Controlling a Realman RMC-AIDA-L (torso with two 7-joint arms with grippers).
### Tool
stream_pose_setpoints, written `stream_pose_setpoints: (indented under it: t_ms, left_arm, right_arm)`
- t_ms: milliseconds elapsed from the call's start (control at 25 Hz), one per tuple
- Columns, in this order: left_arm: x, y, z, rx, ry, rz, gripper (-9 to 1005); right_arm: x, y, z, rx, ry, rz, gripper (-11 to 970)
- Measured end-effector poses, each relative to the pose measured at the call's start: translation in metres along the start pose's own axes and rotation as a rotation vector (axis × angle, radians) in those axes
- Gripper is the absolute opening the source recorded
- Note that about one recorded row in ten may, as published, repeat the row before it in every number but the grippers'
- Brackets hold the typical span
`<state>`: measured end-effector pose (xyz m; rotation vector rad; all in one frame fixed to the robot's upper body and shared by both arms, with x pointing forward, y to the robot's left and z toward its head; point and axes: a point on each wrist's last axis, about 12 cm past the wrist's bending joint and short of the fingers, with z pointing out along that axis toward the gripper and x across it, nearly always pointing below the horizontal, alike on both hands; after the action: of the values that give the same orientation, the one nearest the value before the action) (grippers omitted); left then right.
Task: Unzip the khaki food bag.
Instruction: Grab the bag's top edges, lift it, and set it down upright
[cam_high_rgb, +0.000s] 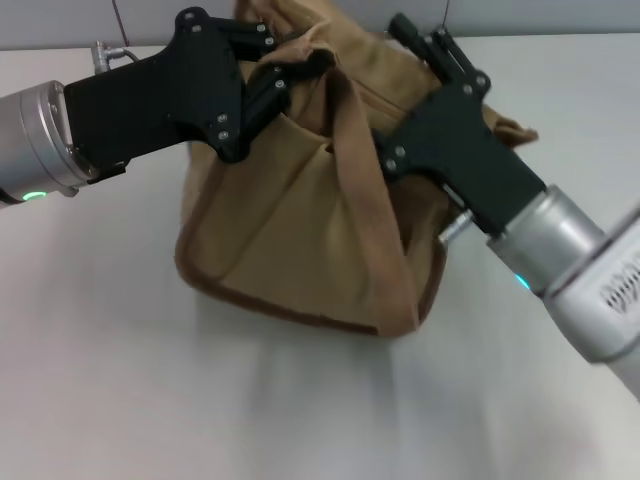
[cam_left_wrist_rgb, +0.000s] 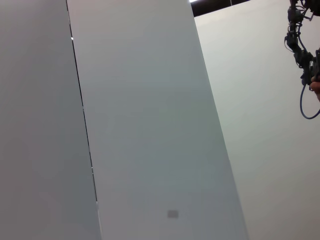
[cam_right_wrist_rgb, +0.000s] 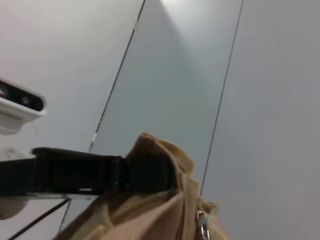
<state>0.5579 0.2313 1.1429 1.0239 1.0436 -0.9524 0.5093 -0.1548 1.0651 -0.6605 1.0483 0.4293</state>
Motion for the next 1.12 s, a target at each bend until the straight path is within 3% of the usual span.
stream_pose_setpoints:
  t_ms: [280, 680, 1120]
  left_arm:
    - [0.0, 0.0, 0.001, 0.002, -0.004, 0.001, 35]
    - [-0.001, -0.001, 0.001, 0.007, -0.007, 0.001, 34]
    - [-0.001, 0.0, 0.001, 0.008, -0.007, 0.002, 34]
  right_arm:
    - [-0.003, -0.003, 0.021, 0.027, -0.008, 0.012, 837]
    - [-0.004, -0.009, 0.015, 0.102, -0.016, 0.022, 837]
    - [-0.007, -0.01, 0.013, 0.112, -0.04, 0.023, 826]
